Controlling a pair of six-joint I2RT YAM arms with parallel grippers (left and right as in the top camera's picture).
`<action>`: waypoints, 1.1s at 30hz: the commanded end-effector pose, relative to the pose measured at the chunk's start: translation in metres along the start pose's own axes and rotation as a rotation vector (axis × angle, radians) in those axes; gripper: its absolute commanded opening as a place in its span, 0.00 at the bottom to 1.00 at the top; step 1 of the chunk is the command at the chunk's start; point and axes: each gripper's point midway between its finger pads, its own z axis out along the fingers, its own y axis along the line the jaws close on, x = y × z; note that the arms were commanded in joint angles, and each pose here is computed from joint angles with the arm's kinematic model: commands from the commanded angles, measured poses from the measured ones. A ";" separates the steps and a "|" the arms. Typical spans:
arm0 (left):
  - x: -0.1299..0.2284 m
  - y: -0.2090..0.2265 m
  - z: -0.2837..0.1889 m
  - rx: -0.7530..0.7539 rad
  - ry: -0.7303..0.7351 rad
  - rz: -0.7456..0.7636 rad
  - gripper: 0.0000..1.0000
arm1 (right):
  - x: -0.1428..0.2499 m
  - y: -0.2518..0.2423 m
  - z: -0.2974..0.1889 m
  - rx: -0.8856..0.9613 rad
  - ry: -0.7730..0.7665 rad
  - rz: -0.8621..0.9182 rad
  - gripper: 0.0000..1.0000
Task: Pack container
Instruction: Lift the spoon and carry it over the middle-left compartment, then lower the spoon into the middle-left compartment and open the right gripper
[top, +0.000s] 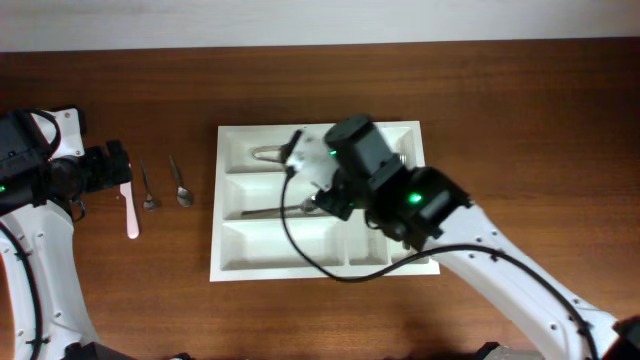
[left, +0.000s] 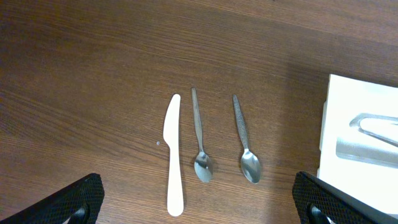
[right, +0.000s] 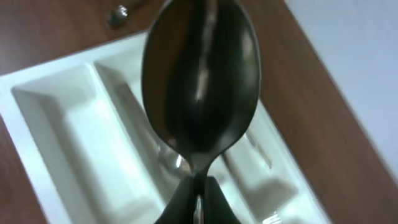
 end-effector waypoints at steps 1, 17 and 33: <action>-0.007 0.001 -0.007 -0.006 -0.024 0.015 0.99 | -0.008 0.004 0.021 -0.013 -0.006 -0.143 0.04; -0.007 0.001 -0.007 -0.006 -0.024 0.015 0.99 | 0.046 0.035 0.138 -0.131 0.177 -0.195 0.04; -0.007 0.001 -0.007 -0.006 -0.024 0.015 0.99 | 0.000 0.046 0.144 -0.120 0.001 -0.226 0.04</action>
